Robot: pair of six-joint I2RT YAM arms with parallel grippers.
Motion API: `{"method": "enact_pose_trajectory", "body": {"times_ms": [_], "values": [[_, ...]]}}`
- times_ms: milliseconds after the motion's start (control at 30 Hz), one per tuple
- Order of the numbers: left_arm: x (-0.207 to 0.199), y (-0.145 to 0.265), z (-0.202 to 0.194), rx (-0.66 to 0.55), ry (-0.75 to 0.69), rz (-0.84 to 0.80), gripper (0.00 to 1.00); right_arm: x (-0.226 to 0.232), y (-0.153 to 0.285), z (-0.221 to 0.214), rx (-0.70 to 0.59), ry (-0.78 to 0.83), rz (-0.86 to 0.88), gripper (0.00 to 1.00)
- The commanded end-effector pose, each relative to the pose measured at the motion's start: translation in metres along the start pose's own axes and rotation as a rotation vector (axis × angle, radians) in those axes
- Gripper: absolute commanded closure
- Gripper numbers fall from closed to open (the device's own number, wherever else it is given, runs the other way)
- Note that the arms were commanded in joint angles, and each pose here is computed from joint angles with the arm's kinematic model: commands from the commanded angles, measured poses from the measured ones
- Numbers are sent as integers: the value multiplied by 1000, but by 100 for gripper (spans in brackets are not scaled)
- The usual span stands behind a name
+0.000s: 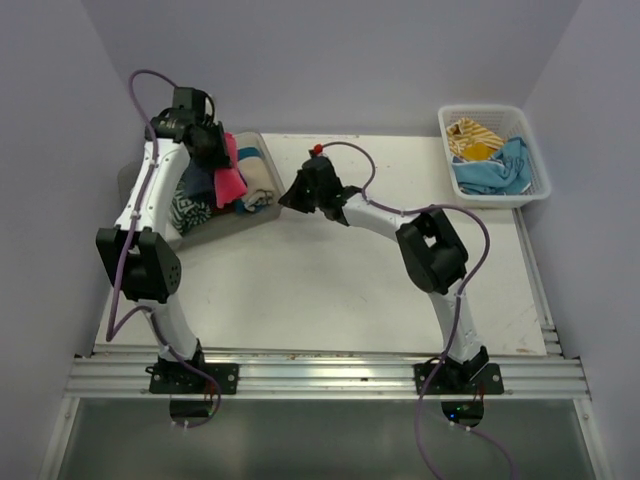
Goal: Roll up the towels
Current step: Place the rolled towel into the container
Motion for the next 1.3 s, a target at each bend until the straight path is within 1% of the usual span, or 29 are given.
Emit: {"method": "enact_pose_trajectory", "body": {"times_ms": [0,67,100,167,367,500,567,733,800,967,1133,1267], "values": [[-35,2,13,-55,-7,-143,98,28,26,-11,20,109,78,100],[-44,-2,14,-37,15,-197,99,28,27,-19,33,111,72,100],[-46,-3,15,-38,14,-209,99,30,27,-18,20,113,84,100],[-49,-8,17,-38,34,-227,99,32,27,-24,31,111,89,100],[-56,-40,26,2,68,-231,99,33,30,-38,52,114,83,100],[-50,-56,26,23,85,-175,99,27,34,-44,52,104,59,100],[-43,-60,27,25,96,-139,99,26,39,-42,33,103,43,100],[-26,-77,24,83,87,-72,99,26,46,-47,20,99,45,100],[-21,-77,21,100,80,-32,99,30,48,-54,29,112,47,100],[-14,-69,16,98,84,-3,99,36,49,-66,40,136,32,100],[-2,-65,10,113,109,45,99,30,53,-70,35,143,2,100],[6,-63,11,145,113,63,99,22,57,-69,9,169,-62,100]]}}
Point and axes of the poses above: each gripper's point midway between its finger pads, its own y axis back along the fingers, its own x axis along the line the jaws close on, z = x × y, the point moved 9 cm from there along y, back along the fingers, and after that the axes turned 13 degrees about y, right-handed, at the moved point
